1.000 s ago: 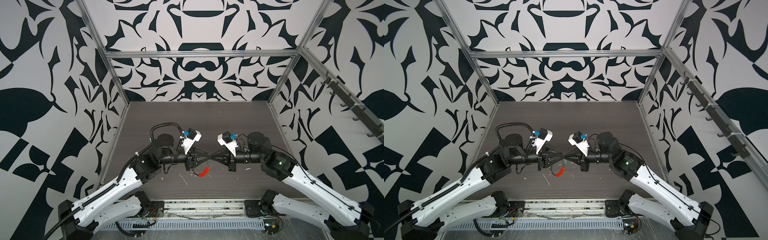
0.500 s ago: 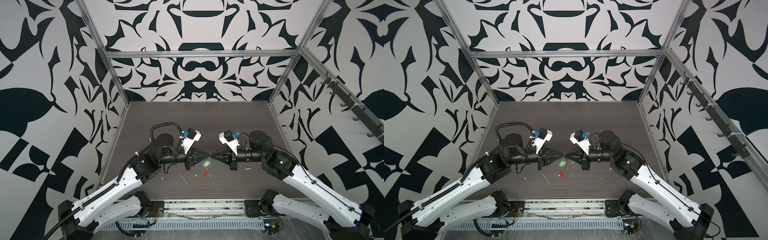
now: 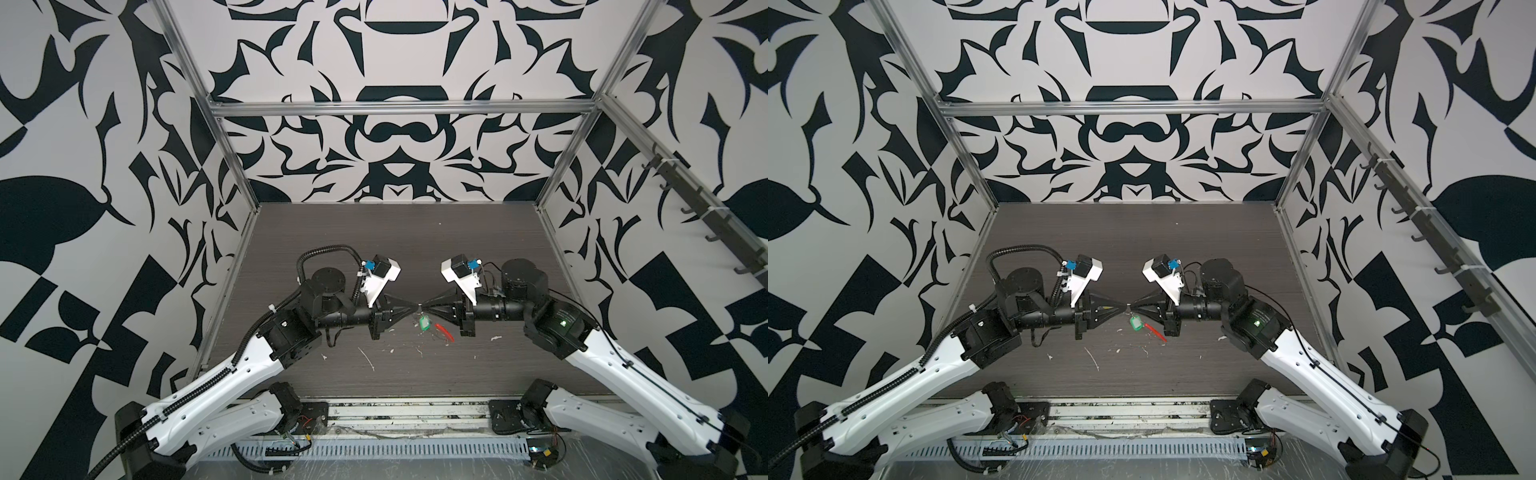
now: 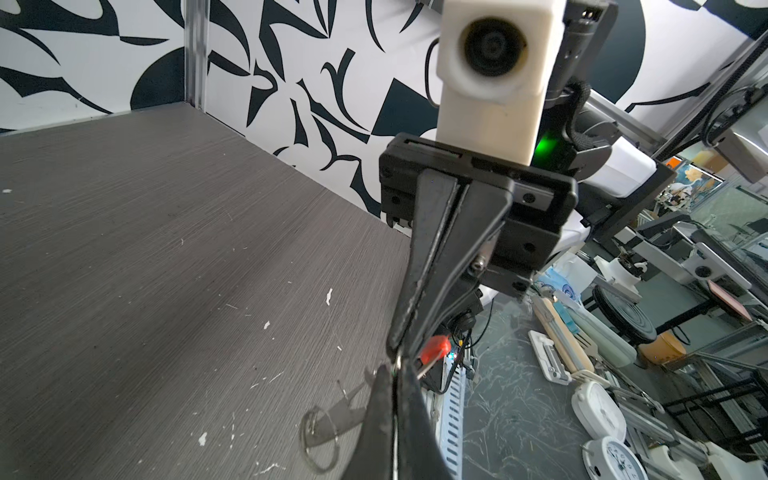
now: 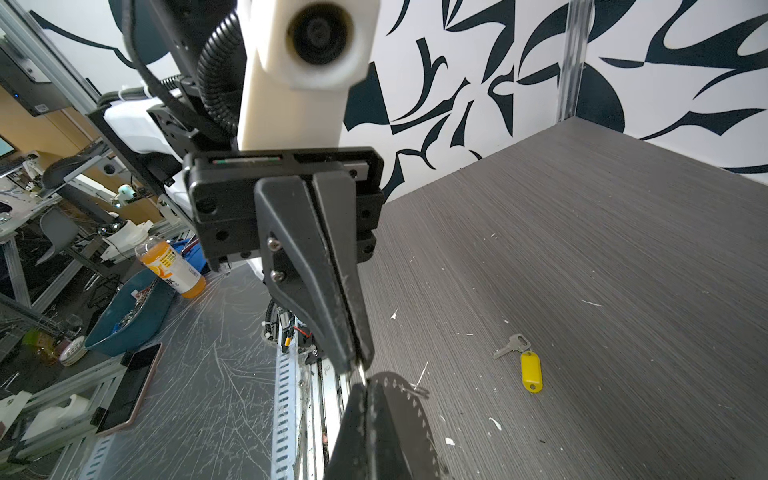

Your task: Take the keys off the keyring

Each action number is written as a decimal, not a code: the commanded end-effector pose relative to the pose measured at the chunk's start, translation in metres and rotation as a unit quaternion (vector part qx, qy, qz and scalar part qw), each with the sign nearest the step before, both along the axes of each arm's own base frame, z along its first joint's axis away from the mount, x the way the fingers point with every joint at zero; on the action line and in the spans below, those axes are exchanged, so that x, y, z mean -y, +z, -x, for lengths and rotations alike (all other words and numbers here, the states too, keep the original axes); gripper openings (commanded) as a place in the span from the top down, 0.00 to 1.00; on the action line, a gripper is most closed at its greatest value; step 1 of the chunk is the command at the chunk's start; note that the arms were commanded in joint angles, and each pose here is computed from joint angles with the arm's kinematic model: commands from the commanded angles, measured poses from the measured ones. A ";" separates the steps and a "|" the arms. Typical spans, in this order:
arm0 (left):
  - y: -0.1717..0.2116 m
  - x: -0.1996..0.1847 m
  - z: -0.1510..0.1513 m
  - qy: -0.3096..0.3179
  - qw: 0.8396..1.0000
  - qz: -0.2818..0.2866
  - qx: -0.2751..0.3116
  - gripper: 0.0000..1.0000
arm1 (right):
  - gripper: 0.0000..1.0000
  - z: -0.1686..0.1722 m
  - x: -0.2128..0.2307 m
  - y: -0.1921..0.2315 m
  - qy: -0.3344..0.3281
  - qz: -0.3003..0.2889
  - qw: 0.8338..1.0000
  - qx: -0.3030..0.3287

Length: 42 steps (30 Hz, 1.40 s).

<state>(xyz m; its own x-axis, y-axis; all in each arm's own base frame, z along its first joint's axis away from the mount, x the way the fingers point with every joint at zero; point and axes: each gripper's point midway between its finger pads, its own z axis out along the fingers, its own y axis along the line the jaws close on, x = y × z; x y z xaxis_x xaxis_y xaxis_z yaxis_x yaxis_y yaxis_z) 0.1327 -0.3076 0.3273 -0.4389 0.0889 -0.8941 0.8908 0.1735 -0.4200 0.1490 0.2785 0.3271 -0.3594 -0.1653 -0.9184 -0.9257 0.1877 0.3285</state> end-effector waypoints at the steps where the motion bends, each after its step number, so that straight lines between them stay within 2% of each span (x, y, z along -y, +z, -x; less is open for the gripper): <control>1: 0.004 0.000 0.004 -0.007 1.000 0.019 0.002 1.00 | 1.00 -0.007 -0.002 0.029 -0.013 -0.048 0.998 0.031; 3: 0.006 -0.001 0.002 0.002 1.000 0.028 0.008 1.00 | 0.99 -0.010 0.000 0.031 -0.028 -0.054 0.998 0.030; 9: 0.016 -0.011 -0.007 0.044 0.996 0.064 0.031 1.00 | 0.70 -0.024 0.018 0.044 -0.111 -0.094 0.989 0.023; 14: 0.027 -0.016 -0.006 0.054 0.994 0.090 0.037 1.00 | 0.55 -0.031 0.035 0.056 -0.169 -0.147 0.975 0.013; 17: 0.031 -0.021 -0.009 0.069 0.991 0.109 0.043 1.00 | 0.49 -0.028 0.038 0.059 -0.165 -0.181 0.969 0.014; 20: 0.036 -0.023 -0.007 0.070 0.988 0.129 0.048 1.00 | 0.47 -0.024 0.030 0.058 -0.139 -0.190 0.972 -0.001; 21: 0.038 -0.023 -0.007 0.069 0.987 0.134 0.049 1.00 | 0.37 -0.023 0.027 0.057 -0.128 -0.192 0.973 -0.007; 22: 0.039 -0.023 -0.006 0.067 0.987 0.137 0.051 1.00 | 0.35 -0.021 0.024 0.058 -0.119 -0.196 0.973 -0.012; 27: 0.041 -0.023 -0.006 0.066 0.986 0.146 0.055 1.00 | 0.42 -0.014 0.011 0.064 -0.072 -0.218 0.973 -0.037; 35: 0.044 -0.027 -0.013 0.089 0.981 0.161 0.058 1.00 | 0.48 -0.001 -0.012 0.059 -0.037 -0.198 0.979 -0.038; 42: 0.045 -0.030 -0.016 0.102 0.979 0.167 0.058 1.00 | 0.56 0.000 -0.019 0.058 -0.047 -0.191 0.980 -0.029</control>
<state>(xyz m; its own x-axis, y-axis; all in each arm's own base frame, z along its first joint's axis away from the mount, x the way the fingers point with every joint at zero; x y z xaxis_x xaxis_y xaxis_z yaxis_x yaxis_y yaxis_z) 0.1500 -0.2839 0.3579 -0.3421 -0.2373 -0.9092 0.8896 0.2299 -0.3947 0.1485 0.3023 0.3508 -0.4873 0.1474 -0.8607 -0.8528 0.1315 0.5053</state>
